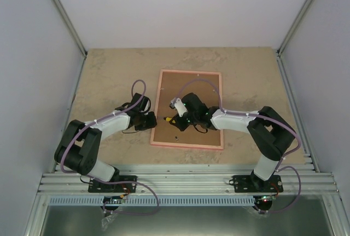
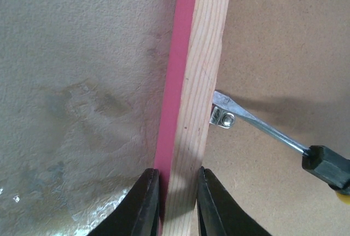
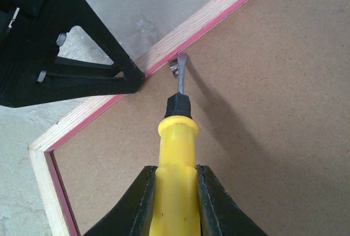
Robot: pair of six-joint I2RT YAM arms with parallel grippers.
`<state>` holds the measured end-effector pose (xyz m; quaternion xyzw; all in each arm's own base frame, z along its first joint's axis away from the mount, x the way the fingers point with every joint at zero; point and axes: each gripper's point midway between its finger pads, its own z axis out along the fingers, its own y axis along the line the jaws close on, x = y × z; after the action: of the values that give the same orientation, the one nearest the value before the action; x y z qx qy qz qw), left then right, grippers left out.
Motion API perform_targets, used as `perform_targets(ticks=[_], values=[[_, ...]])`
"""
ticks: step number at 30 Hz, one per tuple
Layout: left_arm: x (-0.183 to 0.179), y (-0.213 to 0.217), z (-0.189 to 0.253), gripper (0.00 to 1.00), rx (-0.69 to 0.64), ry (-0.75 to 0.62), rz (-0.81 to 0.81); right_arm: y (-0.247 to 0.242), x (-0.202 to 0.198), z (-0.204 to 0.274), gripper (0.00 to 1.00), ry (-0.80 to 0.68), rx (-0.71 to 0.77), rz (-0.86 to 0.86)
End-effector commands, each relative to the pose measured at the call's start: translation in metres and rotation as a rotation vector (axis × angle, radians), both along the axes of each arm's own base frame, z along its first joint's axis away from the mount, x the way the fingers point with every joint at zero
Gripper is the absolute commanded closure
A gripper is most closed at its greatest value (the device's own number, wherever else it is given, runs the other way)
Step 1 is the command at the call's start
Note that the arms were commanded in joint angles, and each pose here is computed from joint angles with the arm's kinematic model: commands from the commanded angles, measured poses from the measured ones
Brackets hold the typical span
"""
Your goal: Take the photo out of the frame
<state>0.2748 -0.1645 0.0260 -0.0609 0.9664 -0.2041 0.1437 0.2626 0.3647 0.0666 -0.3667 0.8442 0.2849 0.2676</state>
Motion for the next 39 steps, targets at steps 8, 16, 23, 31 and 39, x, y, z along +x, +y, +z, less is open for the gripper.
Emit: perform_targets(ticks=[8,16,23,31,39], values=[[0.002,0.002,0.005,0.88,0.008,-0.006,0.026,0.002,-0.026,-0.013,1.0,0.057,-0.087,0.097],[0.001,0.003,0.004,0.89,0.014,-0.006,0.03,0.003,-0.039,-0.012,1.0,0.098,-0.078,0.152],[0.003,0.003,0.005,0.9,0.016,-0.012,0.035,0.001,-0.045,-0.013,1.0,0.123,-0.101,0.186],[0.002,0.005,0.004,0.92,0.023,-0.01,0.04,-0.004,-0.05,-0.013,1.0,0.128,-0.124,0.205],[0.001,0.006,0.004,0.94,0.024,-0.011,0.042,-0.005,-0.057,-0.015,1.0,0.134,-0.145,0.243]])
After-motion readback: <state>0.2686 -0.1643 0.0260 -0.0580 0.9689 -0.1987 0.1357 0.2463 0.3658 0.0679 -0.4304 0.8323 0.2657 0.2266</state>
